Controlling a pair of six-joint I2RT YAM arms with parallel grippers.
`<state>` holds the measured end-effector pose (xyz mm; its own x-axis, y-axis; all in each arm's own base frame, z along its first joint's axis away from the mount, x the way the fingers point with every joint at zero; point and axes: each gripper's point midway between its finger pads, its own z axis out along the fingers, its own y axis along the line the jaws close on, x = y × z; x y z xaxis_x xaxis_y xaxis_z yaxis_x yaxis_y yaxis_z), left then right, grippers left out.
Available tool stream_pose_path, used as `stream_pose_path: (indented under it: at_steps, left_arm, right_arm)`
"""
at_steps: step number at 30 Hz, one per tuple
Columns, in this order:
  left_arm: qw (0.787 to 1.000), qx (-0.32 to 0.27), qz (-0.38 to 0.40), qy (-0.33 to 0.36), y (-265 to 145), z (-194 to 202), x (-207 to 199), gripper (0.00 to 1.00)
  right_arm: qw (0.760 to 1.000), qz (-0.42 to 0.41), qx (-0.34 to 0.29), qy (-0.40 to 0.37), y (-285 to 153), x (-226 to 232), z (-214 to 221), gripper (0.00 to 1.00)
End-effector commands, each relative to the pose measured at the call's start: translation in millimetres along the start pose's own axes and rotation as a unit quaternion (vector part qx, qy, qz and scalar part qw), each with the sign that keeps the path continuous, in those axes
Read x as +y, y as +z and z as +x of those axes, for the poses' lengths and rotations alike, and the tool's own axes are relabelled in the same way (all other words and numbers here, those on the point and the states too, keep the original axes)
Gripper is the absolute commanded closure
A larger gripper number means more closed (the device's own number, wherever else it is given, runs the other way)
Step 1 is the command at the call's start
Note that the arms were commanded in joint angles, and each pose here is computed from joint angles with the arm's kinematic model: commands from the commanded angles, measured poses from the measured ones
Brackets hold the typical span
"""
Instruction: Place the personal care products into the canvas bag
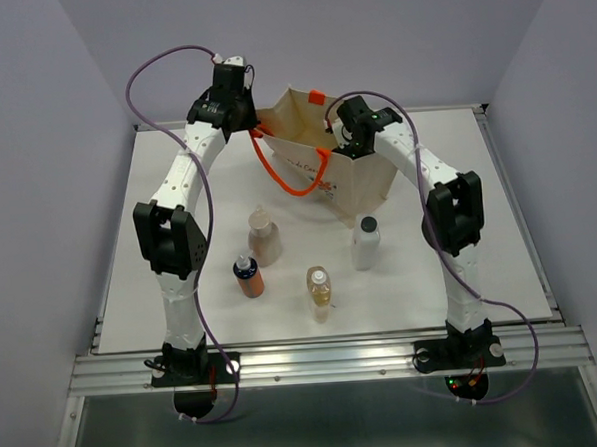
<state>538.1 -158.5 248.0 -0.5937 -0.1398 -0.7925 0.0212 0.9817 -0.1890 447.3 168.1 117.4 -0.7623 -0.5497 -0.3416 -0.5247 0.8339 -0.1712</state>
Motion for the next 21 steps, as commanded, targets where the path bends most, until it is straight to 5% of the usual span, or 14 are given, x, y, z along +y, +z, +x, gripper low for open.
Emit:
stream_pose_path:
  at_steps: [1, 8, 13, 21]
  left_arm:
    - [0.998, -0.064, -0.017, -0.006, -17, -45, 21, 1.00]
    - [0.997, -0.068, 0.031, 0.013, -15, -42, -14, 1.00]
    - [0.996, -0.066, 0.052, 0.016, -13, -40, -33, 1.00]
    - [0.996, -0.070, 0.056, 0.012, -13, -39, -42, 1.00]
  right_arm:
    - [0.999, 0.047, 0.012, 0.010, -23, -32, 8, 0.47]
    - [0.995, 0.020, -0.097, 0.026, -62, -30, -46, 0.09]
    - [0.981, 0.021, -0.192, 0.037, -110, -37, -85, 0.00]
    - [0.916, -0.084, -0.393, 0.015, -250, -2, -113, 0.00]
